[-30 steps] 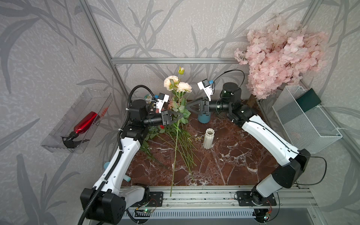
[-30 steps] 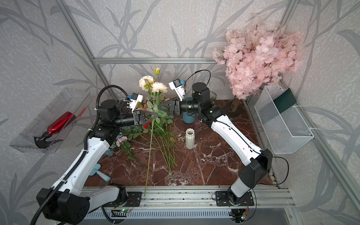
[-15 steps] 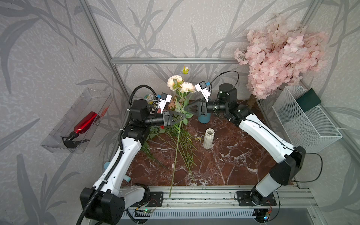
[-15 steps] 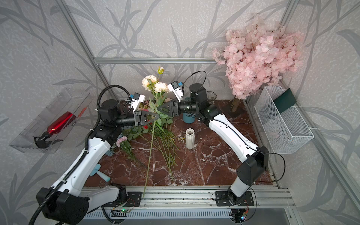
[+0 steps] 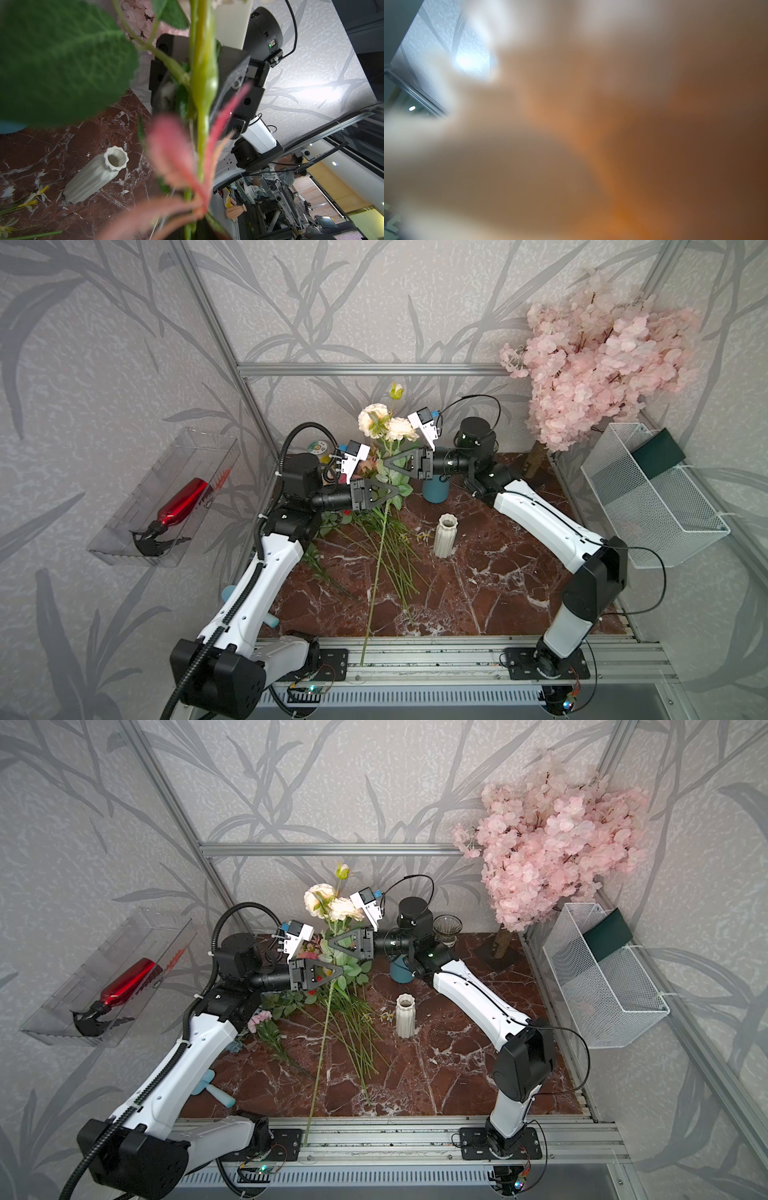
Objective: Place the pink flowers into the vase
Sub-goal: Pick up the flower at the center of the board.
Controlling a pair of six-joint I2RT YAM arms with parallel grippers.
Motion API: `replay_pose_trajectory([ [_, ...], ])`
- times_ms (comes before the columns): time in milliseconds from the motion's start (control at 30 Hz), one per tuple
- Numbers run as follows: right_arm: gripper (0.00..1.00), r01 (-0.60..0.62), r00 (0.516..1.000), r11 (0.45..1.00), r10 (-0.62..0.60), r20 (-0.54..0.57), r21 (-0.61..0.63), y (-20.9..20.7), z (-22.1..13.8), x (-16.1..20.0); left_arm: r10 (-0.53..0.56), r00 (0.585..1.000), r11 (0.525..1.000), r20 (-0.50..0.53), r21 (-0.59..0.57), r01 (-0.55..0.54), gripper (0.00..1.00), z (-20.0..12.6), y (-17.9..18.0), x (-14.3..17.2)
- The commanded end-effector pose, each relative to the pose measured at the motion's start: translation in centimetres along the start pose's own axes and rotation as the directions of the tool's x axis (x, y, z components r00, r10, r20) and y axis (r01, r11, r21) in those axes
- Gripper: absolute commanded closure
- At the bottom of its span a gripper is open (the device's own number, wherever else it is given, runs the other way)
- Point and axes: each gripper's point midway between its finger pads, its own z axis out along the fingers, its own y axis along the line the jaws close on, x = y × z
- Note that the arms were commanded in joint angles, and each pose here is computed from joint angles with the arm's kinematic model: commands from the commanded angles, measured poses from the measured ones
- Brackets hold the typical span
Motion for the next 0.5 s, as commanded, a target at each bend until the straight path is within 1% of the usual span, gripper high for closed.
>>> replay_pose_trajectory([
  [0,0.98,0.045,0.999,0.999,-0.045,0.022,-0.024,1.3,-0.4,-0.7,0.029,1.0,0.999,-0.011,-0.03,-0.029,1.0,-0.1,-0.2,0.1],
  [33,1.0,0.052,0.998,0.998,-0.051,0.023,-0.019,1.5,-0.6,-0.7,0.029,1.0,0.998,-0.007,-0.054,-0.029,0.97,-0.2,0.2,0.0],
  [100,1.0,0.053,0.998,0.999,-0.053,0.016,0.007,1.0,-0.7,-0.4,0.031,0.999,0.995,0.009,-0.095,-0.029,0.7,-0.4,0.9,-0.3],
  [133,1.0,0.088,0.996,0.996,-0.089,0.025,0.017,2.2,-1.3,-0.8,0.029,0.999,0.993,0.02,-0.119,-0.026,0.61,-0.5,1.3,-0.5],
  [233,1.0,0.131,0.991,0.986,-0.132,0.007,0.106,1.9,-1.9,-0.8,0.025,0.997,0.979,0.073,-0.205,-0.01,0.3,-1.5,2.5,-1.4],
  [267,1.0,0.152,0.988,0.977,-0.154,-0.001,0.15,1.7,-2.3,-1.0,0.028,0.995,0.972,0.096,-0.233,-0.004,0.24,-1.9,2.8,-1.9],
  [333,1.0,0.187,0.982,0.956,-0.187,-0.023,0.228,1.3,-2.9,-1.1,0.031,0.99,0.959,0.14,-0.283,0.01,0.17,-2.9,3.3,-2.5],
  [367,1.0,0.209,0.978,0.94,-0.208,-0.032,0.27,1.1,-3.3,-1.3,0.037,0.986,0.949,0.164,-0.315,0.017,0.15,-3.5,3.6,-2.9],
  [467,1.0,0.271,0.961,0.877,-0.267,-0.066,0.397,0.6,-4.5,-2.1,0.062,0.971,0.91,0.232,-0.413,0.041,0.13,-5.4,4.6,-3.7],
])
